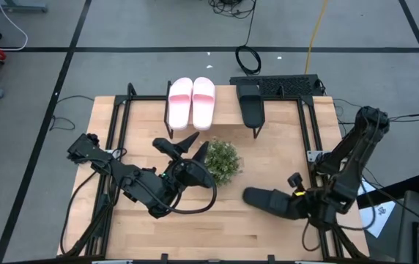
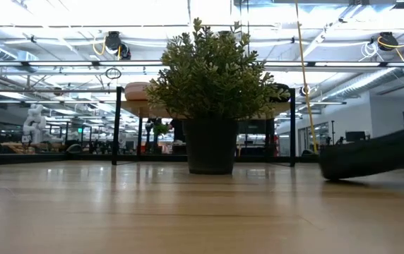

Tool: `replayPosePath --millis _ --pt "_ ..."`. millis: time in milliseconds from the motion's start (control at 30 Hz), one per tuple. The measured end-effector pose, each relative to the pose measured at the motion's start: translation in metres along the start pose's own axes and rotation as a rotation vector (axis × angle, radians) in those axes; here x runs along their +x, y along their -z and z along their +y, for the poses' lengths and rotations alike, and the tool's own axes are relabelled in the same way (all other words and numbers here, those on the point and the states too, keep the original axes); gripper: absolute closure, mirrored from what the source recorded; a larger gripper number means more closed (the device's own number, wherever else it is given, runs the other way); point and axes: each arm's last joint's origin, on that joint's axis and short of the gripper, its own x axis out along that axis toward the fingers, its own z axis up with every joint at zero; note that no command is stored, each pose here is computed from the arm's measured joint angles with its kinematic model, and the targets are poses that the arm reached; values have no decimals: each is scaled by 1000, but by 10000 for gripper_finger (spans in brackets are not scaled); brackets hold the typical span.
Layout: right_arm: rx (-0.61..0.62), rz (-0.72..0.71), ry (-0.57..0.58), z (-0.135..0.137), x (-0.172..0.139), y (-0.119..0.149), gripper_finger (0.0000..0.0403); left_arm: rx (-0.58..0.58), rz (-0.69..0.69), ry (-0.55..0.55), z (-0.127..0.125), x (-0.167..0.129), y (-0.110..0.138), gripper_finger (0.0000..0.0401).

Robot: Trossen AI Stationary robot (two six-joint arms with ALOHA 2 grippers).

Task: Pick and place slides into the shelf
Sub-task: Put the black slipper on the shelf

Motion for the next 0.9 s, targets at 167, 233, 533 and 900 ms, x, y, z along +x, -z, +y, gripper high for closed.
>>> replayPosePath --millis 167,233,533,900 --pt "6 -23 15 -3 -30 -17 403 0 -47 36 -1 0 -1 219" --pt "-4 -37 49 -5 -40 -26 403 15 -68 50 -1 0 -2 219" --pt "-196 -56 262 -13 -78 -64 403 165 -154 96 -3 -1 -5 219" --pt "-234 -148 529 -45 -110 -91 403 329 -258 127 -4 7 -7 219"
